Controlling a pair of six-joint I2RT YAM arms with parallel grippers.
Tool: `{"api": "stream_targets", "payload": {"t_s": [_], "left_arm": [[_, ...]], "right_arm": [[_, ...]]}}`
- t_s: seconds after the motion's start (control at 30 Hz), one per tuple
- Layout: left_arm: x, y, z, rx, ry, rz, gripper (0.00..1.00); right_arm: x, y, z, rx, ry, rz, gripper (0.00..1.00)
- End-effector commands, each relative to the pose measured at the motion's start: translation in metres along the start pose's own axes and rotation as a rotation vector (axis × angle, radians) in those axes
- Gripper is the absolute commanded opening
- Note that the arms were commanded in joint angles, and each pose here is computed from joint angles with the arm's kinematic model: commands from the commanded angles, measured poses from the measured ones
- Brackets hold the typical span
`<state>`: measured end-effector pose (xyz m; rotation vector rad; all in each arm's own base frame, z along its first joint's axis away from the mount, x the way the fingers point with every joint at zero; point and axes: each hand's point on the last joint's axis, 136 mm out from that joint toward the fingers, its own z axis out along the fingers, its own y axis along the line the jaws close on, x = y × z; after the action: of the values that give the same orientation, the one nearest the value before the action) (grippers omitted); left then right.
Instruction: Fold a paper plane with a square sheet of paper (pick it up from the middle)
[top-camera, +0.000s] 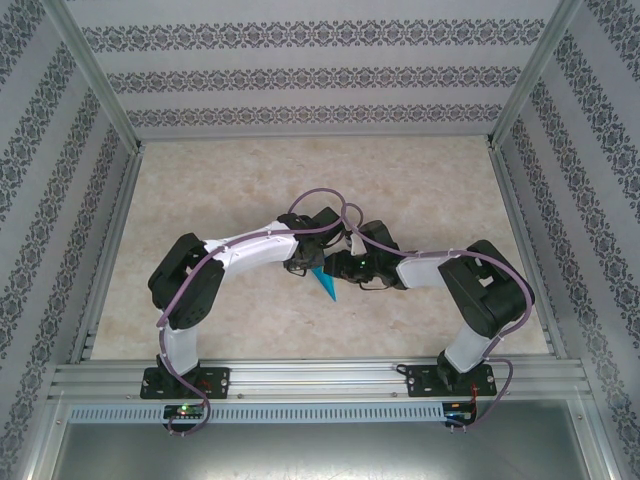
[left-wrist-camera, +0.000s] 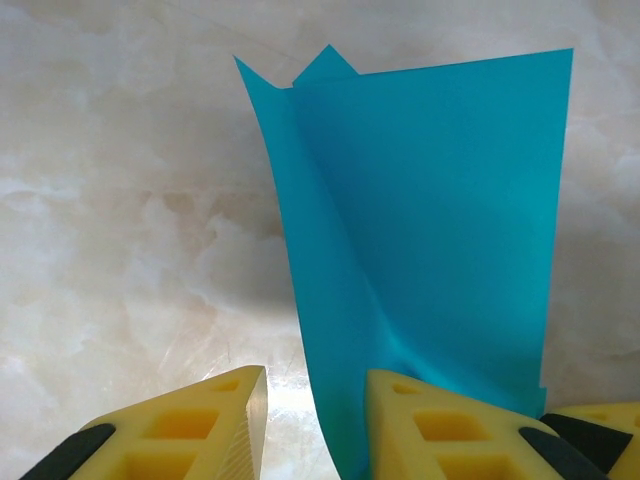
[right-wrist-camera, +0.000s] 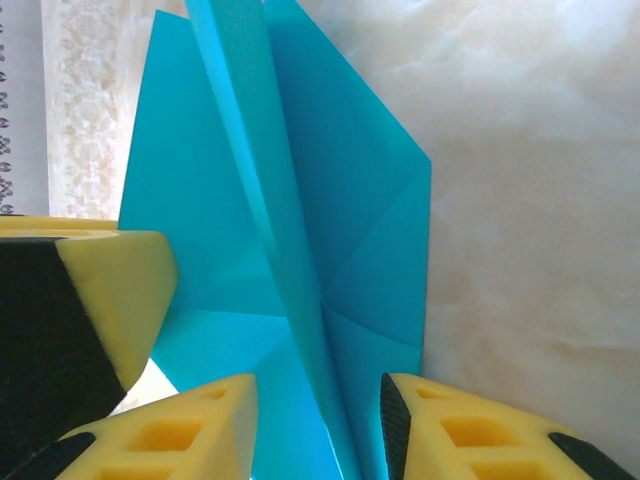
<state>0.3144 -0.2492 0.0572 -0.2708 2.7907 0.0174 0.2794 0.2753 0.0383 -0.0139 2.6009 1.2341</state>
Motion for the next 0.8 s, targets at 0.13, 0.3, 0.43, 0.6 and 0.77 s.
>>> {"api": "stream_targets", "payload": {"t_s": [0.13,0.3,0.43,0.6,0.77], "left_arm": [[-0.007,0.009,-0.006,-0.009,-0.028,-0.026,0.32],[-0.007,0.008,-0.005,-0.005,-0.029,-0.028,0.32],[-0.007,0.008,-0.005,-0.004,-0.029,-0.028,0.32],[-0.007,0.009,-0.006,-0.004,-0.031,-0.028,0.33],[-0.007,0.01,-0.006,0.0,-0.032,-0.032,0.33]], "right_arm": [[-0.009,-0.006,-0.012,0.076,-0.069,-0.053,0.4],[-0.006,-0.011,-0.008,0.071,-0.048,-0.026,0.4],[-0.001,-0.005,0.002,0.03,-0.016,-0.022,0.4],[0.002,0.003,0.006,-0.001,-0.015,-0.04,0.39],[0.008,0.014,0.007,-0.039,0.008,-0.08,0.4]]}}
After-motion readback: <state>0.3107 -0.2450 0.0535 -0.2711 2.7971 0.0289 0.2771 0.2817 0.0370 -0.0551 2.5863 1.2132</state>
